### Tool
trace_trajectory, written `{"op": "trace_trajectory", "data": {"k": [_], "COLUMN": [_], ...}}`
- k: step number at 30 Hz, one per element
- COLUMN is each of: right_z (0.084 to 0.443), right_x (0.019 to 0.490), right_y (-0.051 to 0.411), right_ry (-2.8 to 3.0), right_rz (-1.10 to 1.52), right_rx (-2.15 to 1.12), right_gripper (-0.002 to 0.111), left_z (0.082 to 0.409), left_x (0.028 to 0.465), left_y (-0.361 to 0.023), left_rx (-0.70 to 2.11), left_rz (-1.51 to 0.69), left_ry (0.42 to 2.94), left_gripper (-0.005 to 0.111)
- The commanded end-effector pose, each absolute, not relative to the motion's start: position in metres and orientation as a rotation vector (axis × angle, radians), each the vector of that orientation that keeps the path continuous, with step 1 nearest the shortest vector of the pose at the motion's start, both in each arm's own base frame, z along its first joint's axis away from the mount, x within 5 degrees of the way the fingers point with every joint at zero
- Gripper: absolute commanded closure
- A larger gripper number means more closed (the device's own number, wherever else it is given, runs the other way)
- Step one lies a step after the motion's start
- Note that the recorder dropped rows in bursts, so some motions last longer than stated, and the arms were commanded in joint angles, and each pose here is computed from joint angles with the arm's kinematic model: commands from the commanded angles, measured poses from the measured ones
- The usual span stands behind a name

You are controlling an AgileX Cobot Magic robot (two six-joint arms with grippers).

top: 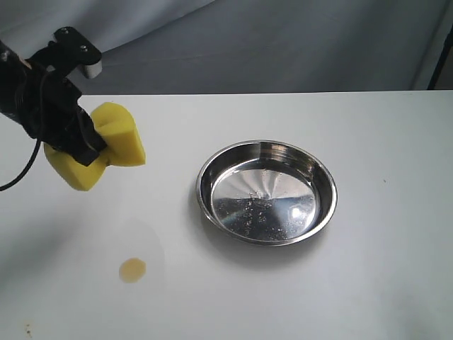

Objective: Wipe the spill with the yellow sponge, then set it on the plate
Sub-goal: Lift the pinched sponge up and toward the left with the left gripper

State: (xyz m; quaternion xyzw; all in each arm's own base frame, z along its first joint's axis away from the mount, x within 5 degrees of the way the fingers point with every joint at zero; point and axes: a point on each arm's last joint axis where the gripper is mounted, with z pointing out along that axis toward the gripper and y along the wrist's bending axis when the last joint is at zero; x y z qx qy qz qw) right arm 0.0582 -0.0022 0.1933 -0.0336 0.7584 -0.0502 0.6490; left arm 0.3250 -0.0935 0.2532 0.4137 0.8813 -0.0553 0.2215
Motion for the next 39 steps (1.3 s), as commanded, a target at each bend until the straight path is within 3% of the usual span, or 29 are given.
{"op": "trace_trajectory", "data": {"k": [1,39], "right_z": [0.1928,0.1928], "right_x": [0.0586,0.0586], "right_y": [-0.0019,-0.0019], "right_ry": [1.722,1.722], "right_rz": [-0.104,-0.104], "right_rx": [-0.072,-0.072], "right_gripper": [0.108,0.108], "left_z": [0.2571,0.2558], "left_x": [0.3144,0.3085], "left_y": [-0.0918,-0.0959], "left_rx": [1.106,1.014], "left_rz": [-0.134,-0.232], "left_ry": [2.402,2.405], "left_gripper": [0.107,0.107]}}
